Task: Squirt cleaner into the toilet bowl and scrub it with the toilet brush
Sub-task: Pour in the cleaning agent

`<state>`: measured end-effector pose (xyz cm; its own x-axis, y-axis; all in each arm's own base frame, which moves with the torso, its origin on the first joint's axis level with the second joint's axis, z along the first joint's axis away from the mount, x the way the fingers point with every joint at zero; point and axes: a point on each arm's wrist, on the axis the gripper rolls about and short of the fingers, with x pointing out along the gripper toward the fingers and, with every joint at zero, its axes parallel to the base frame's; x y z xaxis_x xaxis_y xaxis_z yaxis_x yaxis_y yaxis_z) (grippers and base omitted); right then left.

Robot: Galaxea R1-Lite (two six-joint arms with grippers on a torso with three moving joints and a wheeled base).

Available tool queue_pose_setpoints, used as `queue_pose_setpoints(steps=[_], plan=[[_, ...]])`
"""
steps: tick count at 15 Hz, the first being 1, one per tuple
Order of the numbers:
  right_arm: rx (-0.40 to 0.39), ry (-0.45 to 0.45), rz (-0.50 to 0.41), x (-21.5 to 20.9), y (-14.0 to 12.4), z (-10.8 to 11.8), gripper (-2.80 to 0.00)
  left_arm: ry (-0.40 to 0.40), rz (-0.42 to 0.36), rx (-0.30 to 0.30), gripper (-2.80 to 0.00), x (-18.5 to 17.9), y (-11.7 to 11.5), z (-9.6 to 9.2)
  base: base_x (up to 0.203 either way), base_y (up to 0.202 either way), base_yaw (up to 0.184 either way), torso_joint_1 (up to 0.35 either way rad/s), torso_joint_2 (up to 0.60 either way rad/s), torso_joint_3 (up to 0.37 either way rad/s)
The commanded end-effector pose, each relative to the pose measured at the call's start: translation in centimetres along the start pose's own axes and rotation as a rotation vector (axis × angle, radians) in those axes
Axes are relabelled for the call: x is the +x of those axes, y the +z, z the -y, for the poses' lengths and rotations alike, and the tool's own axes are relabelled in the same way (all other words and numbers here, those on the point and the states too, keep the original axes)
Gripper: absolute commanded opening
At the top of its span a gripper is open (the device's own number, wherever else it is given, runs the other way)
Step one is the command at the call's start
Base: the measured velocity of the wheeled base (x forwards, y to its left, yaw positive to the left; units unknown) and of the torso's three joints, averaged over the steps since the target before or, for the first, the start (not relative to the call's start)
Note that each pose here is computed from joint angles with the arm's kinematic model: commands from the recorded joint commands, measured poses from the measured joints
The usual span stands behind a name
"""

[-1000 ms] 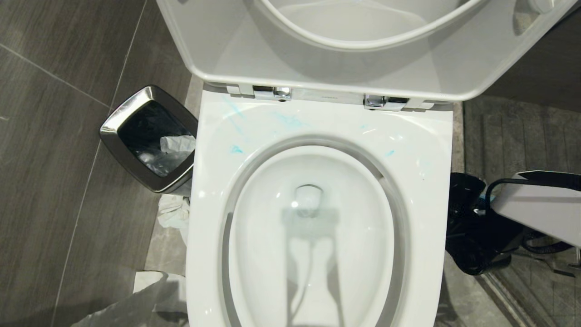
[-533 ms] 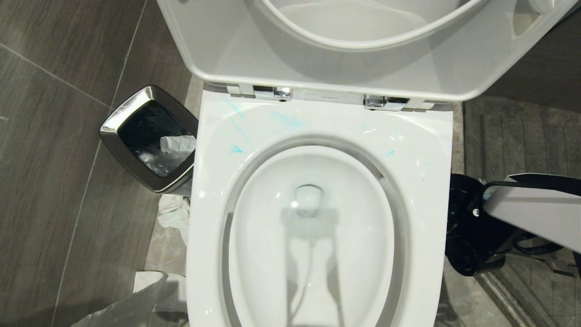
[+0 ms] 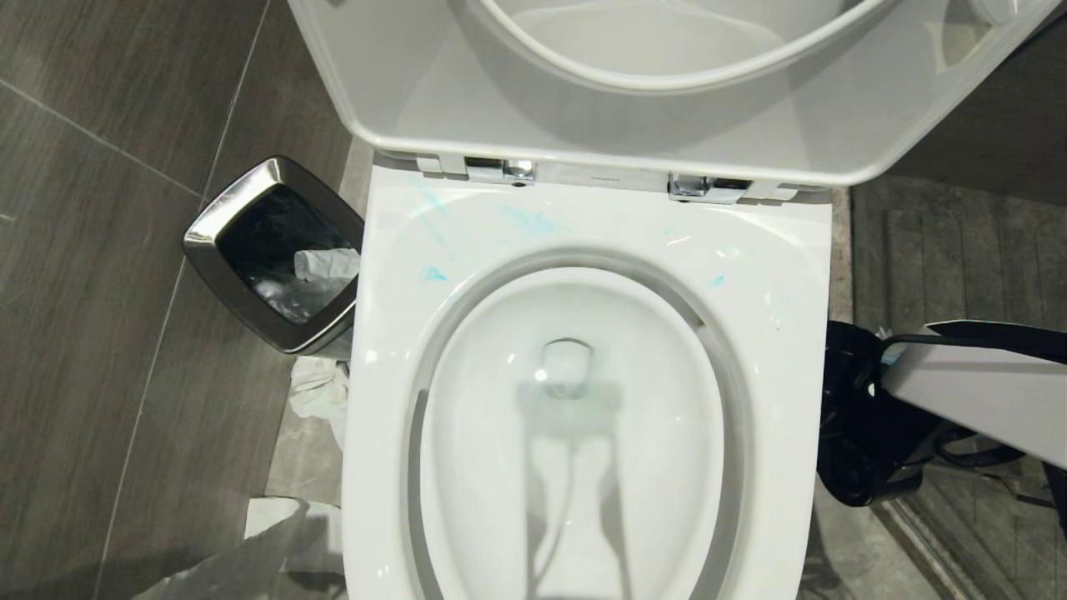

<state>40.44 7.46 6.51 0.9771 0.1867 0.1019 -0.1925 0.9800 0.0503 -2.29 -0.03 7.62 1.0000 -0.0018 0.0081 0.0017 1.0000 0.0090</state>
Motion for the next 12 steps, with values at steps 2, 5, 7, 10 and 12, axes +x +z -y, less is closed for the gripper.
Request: queue_pose_setpoints(steps=[2, 5, 7, 10, 12], plan=[[-0.016, -0.013, 0.007, 0.0, 0.1, 0.0, -2.80, 0.000, -0.005, 0.000, -2.80, 0.0, -0.2, 0.0, 0.000, 0.000, 0.000, 0.000, 0.00, 0.000], [-0.031, -0.024, 0.012, 0.2, 0.0, 0.0, -2.80, 0.000, -0.007, 0.000, -2.80, 0.1, -0.2, 0.0, 0.000, 0.000, 0.000, 0.000, 0.00, 0.000], [-0.038, -0.022, 0.016, 0.5, -0.3, 0.0, -2.80, 0.000, -0.007, 0.000, -2.80, 0.1, -0.2, 0.0, 0.000, 0.000, 0.000, 0.000, 0.00, 0.000], [-0.048, -0.023, 0.046, 1.5, -0.3, 0.0, 0.00, 0.000, -0.005, 0.000, -2.80, 0.0, -0.2, 0.0, 0.000, 0.000, 0.000, 0.000, 0.00, 0.000], [-0.048, -0.022, 0.057, 1.7, -0.2, 0.1, 0.00, 0.000, -0.006, 0.000, -2.80, 0.0, -0.2, 0.0, 0.000, 0.000, 0.000, 0.000, 0.00, 0.000]])
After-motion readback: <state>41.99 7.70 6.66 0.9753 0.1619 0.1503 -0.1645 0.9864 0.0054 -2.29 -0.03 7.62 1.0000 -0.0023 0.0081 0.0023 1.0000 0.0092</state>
